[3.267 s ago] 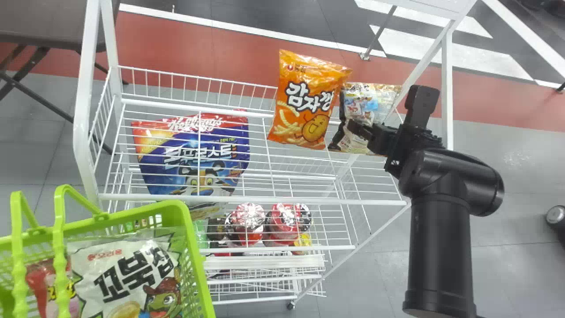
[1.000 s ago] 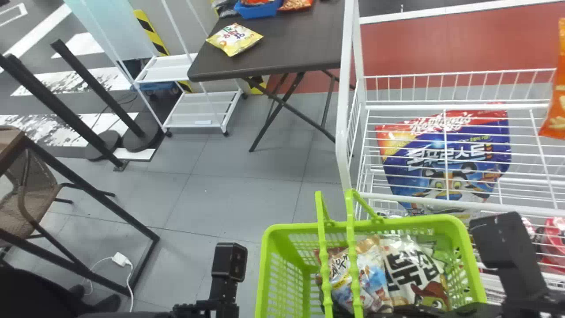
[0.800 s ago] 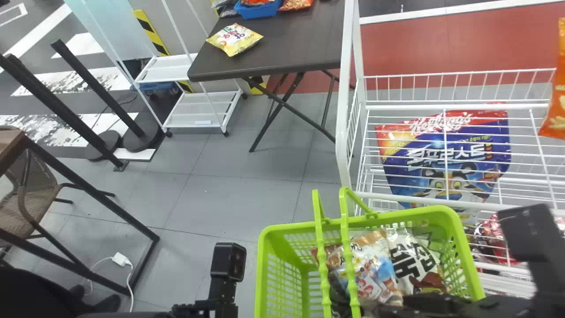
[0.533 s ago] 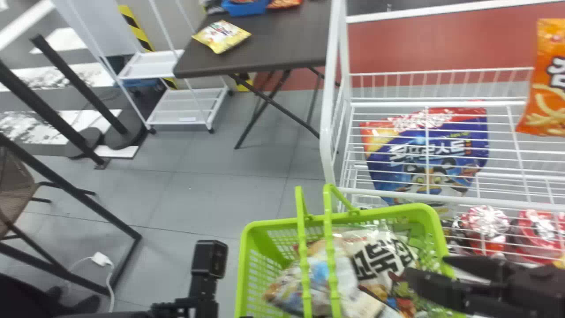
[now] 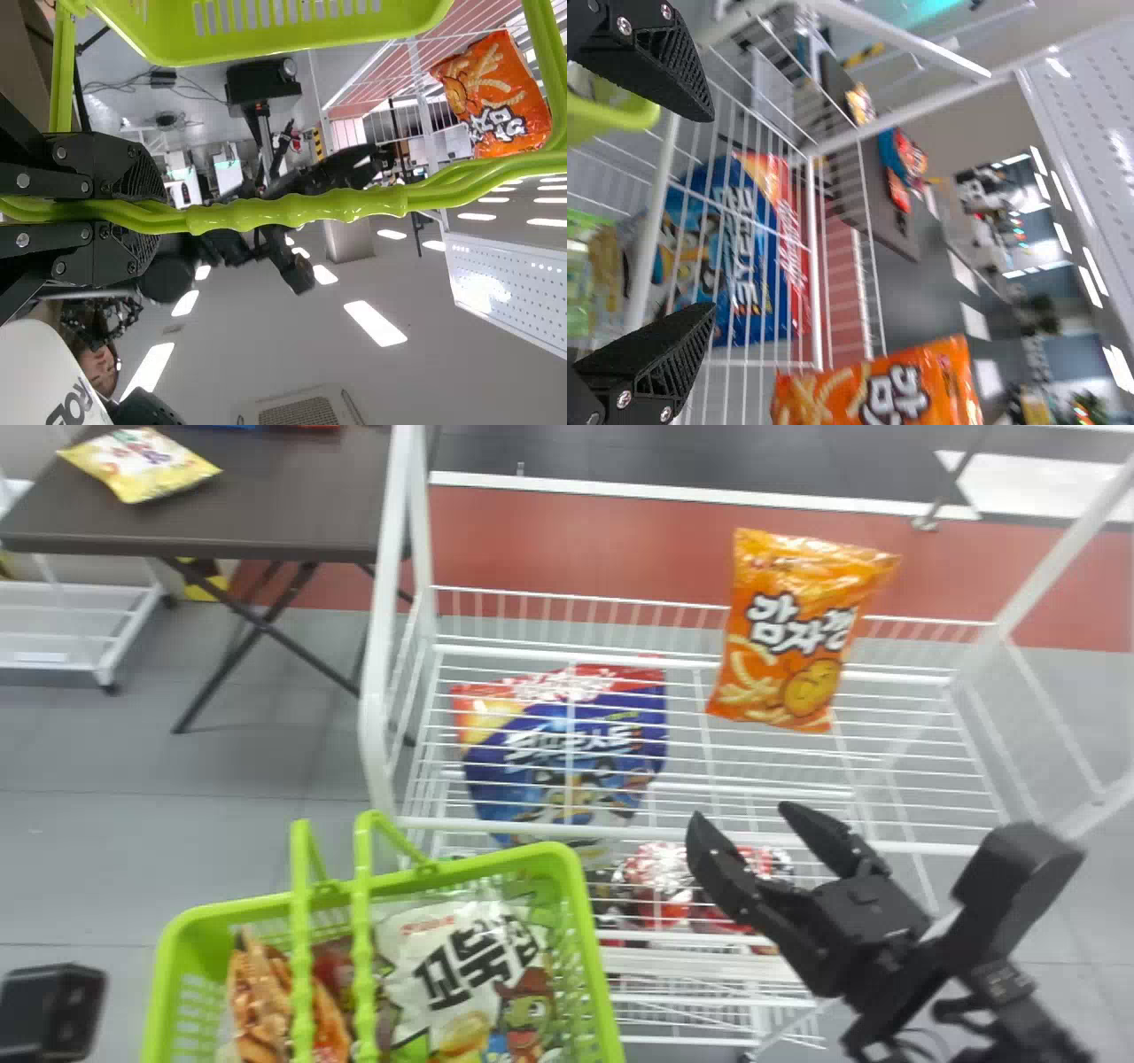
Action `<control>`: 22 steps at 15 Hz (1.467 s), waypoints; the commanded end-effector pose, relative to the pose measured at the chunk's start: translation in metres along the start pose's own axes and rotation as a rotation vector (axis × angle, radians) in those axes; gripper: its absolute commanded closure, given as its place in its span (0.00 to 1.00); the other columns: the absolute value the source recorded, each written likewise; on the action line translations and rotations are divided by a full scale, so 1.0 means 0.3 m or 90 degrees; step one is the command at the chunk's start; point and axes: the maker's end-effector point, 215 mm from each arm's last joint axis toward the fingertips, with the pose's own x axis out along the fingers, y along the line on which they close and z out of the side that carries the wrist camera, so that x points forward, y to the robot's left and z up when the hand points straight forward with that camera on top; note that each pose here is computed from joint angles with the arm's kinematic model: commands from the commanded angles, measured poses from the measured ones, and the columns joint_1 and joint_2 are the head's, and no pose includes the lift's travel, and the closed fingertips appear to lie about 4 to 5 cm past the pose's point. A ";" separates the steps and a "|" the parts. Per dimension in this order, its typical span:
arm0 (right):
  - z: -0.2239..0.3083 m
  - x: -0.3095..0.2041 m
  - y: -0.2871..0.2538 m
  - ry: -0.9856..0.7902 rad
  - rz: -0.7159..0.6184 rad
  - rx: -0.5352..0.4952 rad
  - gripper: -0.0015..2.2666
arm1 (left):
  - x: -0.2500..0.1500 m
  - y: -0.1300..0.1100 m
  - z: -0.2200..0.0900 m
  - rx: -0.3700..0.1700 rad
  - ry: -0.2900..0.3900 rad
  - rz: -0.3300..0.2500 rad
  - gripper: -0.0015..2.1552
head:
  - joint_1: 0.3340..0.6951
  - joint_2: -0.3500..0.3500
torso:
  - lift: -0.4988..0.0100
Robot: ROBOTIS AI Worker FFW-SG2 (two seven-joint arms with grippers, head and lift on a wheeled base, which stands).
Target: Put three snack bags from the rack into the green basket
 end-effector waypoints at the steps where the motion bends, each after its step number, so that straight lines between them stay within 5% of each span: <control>1: -0.037 -0.024 -0.076 -0.058 -0.037 -0.055 0.03 | -0.003 -0.001 -0.006 -0.007 -0.004 -0.006 1.00 | 1.00 0.24 | 0.98; 6: -0.164 -0.034 -0.091 -0.030 -0.078 -0.111 0.03 | -0.002 0.013 -0.026 -0.026 -0.014 -0.007 1.00 | 1.00 0.15 | 0.98; 22: -0.163 -0.035 -0.059 -0.037 -0.069 -0.111 0.04 | -0.028 0.002 -0.009 -0.018 -0.026 -0.006 1.00 | 1.00 0.20 | 0.98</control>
